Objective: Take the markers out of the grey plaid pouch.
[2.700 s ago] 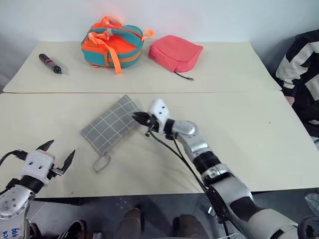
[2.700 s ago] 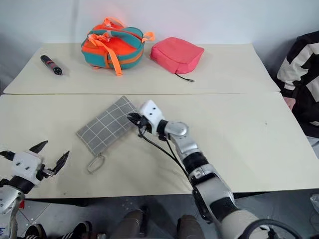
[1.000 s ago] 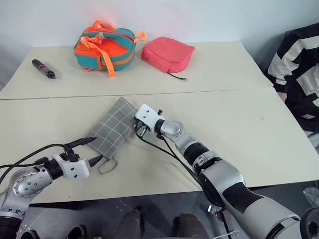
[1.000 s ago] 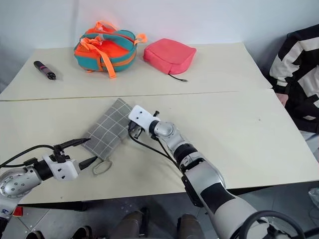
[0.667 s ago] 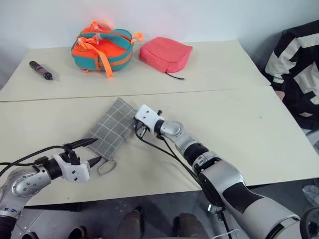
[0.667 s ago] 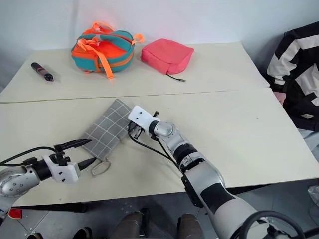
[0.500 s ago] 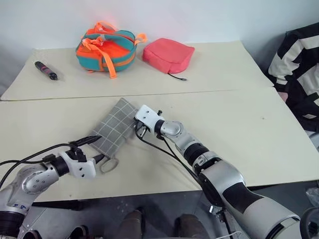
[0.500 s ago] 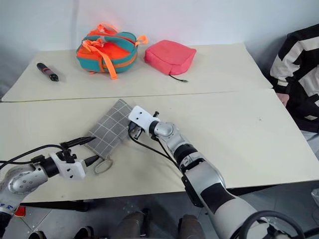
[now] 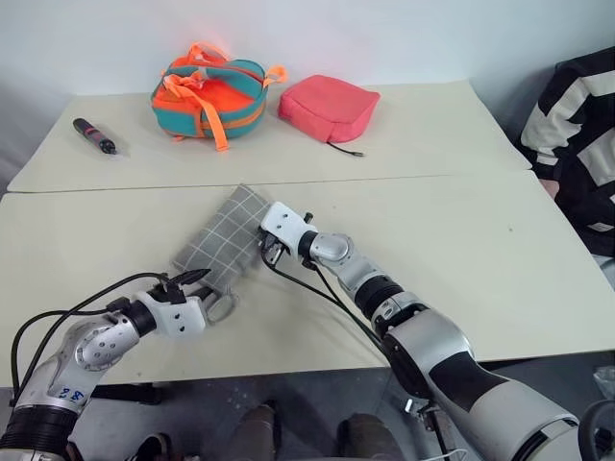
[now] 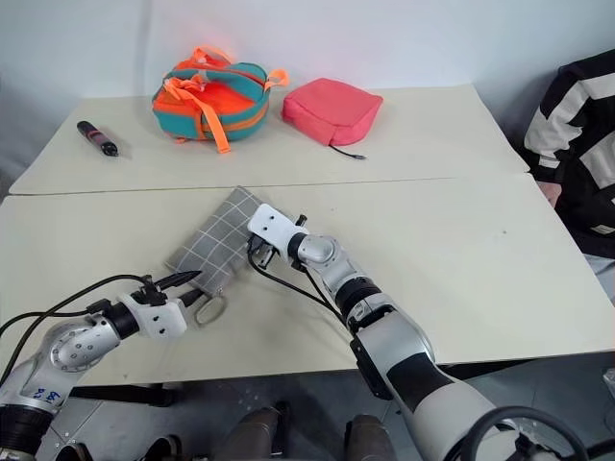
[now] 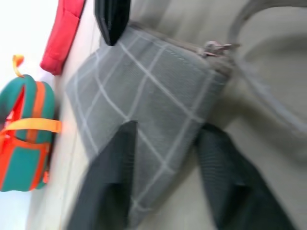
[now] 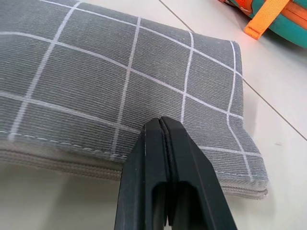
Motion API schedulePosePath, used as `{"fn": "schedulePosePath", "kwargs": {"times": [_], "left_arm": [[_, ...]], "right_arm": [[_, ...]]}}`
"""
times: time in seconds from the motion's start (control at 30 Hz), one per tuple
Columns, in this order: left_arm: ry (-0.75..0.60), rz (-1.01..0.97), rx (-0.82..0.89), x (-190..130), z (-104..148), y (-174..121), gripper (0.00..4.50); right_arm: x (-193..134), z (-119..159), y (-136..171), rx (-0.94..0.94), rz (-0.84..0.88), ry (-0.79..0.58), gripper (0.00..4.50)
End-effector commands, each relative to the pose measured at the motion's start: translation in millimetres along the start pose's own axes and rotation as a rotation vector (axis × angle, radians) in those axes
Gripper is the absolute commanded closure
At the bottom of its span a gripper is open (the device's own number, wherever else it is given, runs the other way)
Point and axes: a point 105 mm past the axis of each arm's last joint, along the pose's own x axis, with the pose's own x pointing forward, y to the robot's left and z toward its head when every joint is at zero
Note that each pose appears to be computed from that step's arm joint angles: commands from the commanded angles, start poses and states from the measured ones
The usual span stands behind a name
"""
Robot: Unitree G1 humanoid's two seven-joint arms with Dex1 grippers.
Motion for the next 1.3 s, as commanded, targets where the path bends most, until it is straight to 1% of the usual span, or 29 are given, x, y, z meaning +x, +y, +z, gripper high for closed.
{"fn": "schedulePosePath", "kwargs": {"times": [0.03, 0.07, 0.1, 0.3, 0.4, 0.43, 0.5, 0.53, 0.57, 0.63, 0.67, 0.77, 0.83, 0.93, 1.0, 1.1, 1.23, 1.3], "left_arm": [[0.052, -0.118, -0.081, 0, -9, -37, 4.13], [0.052, -0.117, -0.082, 0, -8, -37, 4.38], [0.052, -0.114, -0.086, 0, -8, -37, 4.45], [0.056, -0.075, -0.124, -1, -8, -29, 4.45], [0.048, -0.068, -0.108, -1, -6, -26, 4.45], [0.043, -0.061, -0.106, -1, -5, -25, 4.48], [0.041, -0.049, -0.103, -1, -2, -22, 4.50], [0.039, -0.041, -0.103, -1, -1, -21, 4.50], [0.035, -0.036, -0.095, -1, 1, -20, 4.50], [0.027, -0.028, -0.091, 0, 5, -19, 4.50], [0.020, -0.027, -0.080, 1, 8, -19, 4.50], [0.000, 0.005, -0.062, 7, 20, -13, 4.50], [-0.008, 0.021, -0.059, 10, 26, -9, 4.50], [-0.034, 0.035, -0.043, 15, 37, 0, 4.50], [-0.046, 0.038, -0.036, 17, 43, 3, 4.50], [-0.071, 0.037, -0.028, 19, 52, 6, 4.50], [-0.074, 0.039, -0.031, 20, 55, 6, 4.50], [-0.081, 0.052, -0.037, 20, 57, 8, 4.50]], "right_arm": [[1, 10, -2, 0.000, -0.002, -0.042, 4.50], [1, 10, -2, 0.000, -0.001, -0.043, 4.50], [1, 12, -2, 0.000, 0.004, -0.051, 4.50], [-2, 19, 0, -0.019, 0.033, -0.100, 4.50], [-6, 23, 0, 0.046, 0.066, -0.144, 4.50], [-9, 28, 0, 0.089, 0.097, -0.181, 4.32], [-19, 42, -8, 0.248, 0.128, -0.269, 3.92], [-26, 46, -12, 0.300, 0.138, -0.294, 3.46], [-33, 47, -13, 0.341, 0.164, -0.298, 3.25], [-43, 47, -8, 0.414, 0.219, -0.282, 2.64], [-53, 44, 2, 0.469, 0.287, -0.253, 2.25], [-82, 36, 40, 0.585, 0.447, -0.139, 1.29], [-94, 33, 58, 0.652, 0.505, -0.099, 1.29], [-97, 19, 77, 0.679, 0.514, -0.019, 1.29], [-95, 21, 80, 0.725, 0.500, -0.024, 1.29], [-83, 36, 79, 0.813, 0.470, -0.064, 1.29], [-75, 33, 76, 0.790, 0.424, -0.049, 1.29], [-74, 30, 80, 0.776, 0.440, -0.033, 1.29]]}}
